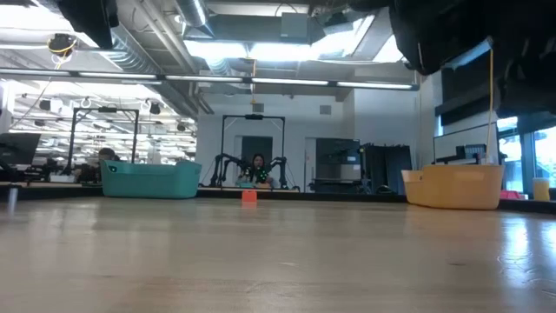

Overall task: Sort & place blocks by color
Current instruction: Put the blue game piece into the gray bin

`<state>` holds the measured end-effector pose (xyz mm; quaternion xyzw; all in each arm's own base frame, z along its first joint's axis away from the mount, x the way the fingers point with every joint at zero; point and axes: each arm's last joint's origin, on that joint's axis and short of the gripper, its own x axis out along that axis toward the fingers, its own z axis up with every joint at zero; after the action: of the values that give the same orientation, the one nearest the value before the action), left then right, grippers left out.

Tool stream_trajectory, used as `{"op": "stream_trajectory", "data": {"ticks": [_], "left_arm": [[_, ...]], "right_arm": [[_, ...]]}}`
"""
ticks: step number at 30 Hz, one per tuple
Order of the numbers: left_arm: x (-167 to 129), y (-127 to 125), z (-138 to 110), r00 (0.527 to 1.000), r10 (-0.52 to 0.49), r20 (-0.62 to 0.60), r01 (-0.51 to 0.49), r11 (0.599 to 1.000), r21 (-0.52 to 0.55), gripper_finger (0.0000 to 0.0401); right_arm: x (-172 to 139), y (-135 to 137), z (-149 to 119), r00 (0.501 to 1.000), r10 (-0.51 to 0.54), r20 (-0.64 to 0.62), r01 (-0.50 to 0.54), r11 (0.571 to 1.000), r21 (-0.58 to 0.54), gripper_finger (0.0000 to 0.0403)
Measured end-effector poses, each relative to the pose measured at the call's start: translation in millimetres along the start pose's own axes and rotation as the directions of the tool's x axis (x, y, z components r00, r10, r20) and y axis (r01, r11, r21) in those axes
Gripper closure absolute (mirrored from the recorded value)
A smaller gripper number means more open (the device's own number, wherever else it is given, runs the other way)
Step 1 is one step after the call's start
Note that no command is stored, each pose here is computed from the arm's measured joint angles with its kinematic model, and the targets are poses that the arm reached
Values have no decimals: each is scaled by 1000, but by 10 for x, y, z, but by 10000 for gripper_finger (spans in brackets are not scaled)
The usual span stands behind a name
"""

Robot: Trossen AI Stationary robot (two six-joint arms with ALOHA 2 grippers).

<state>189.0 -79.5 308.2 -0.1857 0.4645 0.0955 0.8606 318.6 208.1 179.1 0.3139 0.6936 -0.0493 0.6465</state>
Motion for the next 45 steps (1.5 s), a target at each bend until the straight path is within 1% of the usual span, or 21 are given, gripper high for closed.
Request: {"op": "stream_trajectory", "data": {"ticks": [4,6,13,19,27,31,35,41,43,45], "left_arm": [[11,34,32,1000,1,-6,-1,1000,-10,241],[15,52,47,1000,2,-8,-2,1000,-8,241],[26,91,82,1000,-4,-19,4,1000,3,241],[28,94,84,1000,-10,-25,10,1000,3,241],[28,94,84,1000,-10,-25,10,1000,5,241],[28,94,84,1000,-9,-25,10,1000,28,241],[27,94,84,1000,-10,-25,10,1000,29,241],[27,94,84,1000,-9,-25,10,1000,29,241],[27,95,84,1000,-10,-25,10,1000,29,241],[27,95,83,1000,-9,-25,10,1000,29,241]], "right_arm": [[35,6,-53,1000,-27,5,27,995,91,175],[56,13,-76,999,-35,3,34,994,105,175],[80,21,-105,998,-60,35,56,992,109,175],[187,20,-69,997,-66,31,61,989,133,175],[332,0,-72,995,-94,-14,95,986,138,175],[446,-11,-70,993,-114,-28,117,984,137,175],[528,-23,-41,991,-115,-62,123,982,145,175],[554,-37,-25,990,-139,-30,142,976,163,176],[551,-48,-3,990,-141,-27,143,975,169,184],[545,-66,20,989,-145,-27,147,975,165,207]]}}
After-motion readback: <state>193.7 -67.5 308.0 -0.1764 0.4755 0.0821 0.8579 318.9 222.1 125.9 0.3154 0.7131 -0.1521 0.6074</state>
